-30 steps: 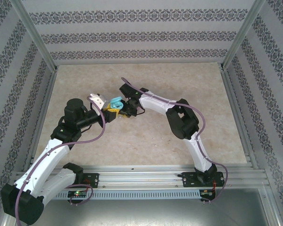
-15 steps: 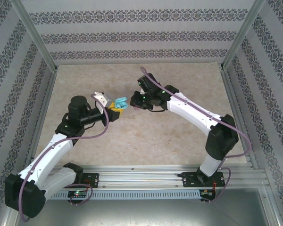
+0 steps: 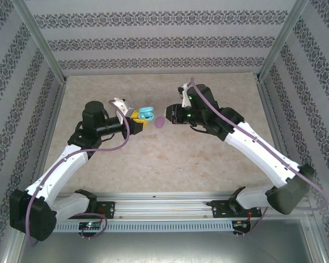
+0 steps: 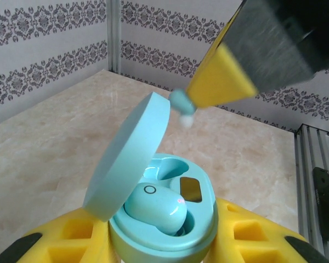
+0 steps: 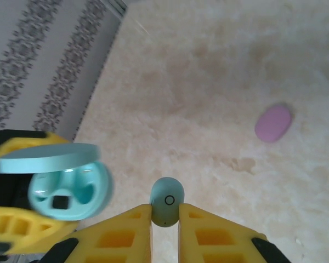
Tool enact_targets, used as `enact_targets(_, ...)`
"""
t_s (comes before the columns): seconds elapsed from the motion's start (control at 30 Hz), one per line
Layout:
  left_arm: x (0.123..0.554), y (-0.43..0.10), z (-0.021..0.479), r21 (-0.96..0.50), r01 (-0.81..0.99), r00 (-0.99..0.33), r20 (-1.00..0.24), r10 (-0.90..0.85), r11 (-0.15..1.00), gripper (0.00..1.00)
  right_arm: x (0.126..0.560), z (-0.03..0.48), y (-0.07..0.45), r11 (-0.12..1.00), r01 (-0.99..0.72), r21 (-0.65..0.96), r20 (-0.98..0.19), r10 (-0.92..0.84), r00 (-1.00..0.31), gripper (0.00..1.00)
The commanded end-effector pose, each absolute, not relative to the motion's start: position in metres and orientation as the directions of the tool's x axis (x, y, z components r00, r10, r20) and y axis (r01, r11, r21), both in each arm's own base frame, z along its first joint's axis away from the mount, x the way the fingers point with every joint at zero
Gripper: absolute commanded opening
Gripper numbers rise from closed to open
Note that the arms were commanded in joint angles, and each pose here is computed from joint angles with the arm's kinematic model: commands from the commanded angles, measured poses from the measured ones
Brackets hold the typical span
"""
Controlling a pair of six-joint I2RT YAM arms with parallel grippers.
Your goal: Insert wireless bluetooth earbuds into charging case
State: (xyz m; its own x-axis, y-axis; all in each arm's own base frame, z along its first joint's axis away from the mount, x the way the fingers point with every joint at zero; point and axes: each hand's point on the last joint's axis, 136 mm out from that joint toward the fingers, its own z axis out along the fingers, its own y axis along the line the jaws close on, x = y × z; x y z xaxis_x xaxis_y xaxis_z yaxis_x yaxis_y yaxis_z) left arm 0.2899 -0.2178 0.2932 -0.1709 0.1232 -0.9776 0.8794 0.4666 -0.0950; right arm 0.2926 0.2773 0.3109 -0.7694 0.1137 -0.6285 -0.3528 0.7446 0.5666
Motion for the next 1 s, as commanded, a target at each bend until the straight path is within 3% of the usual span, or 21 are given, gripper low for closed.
enact_targets(0.0, 0.289, -0.222, 0.320, -0.068, 0.906, -0.111, -0.991, 0.080, 0.418, 0.07, 0.284, 0.339, 0.284, 0.697, -0.495, 0.519, -0.728, 0.057, -0.683, 0.16)
enact_targets(0.37, 0.288, -0.229, 0.331, -0.118, 0.924, -0.145, -0.988, 0.047, 0.364, 0.07, 0.258, 0.363, 0.306, 0.571, -0.679, 0.462, -0.806, -0.048, -0.589, 0.17)
enact_targets(0.97, 0.293, -0.232, 0.335, -0.139, 0.926, -0.163, -0.986, 0.039, 0.352, 0.07, 0.235, 0.351, 0.319, 0.479, -0.725, 0.495, -0.772, -0.141, -0.620, 0.18)
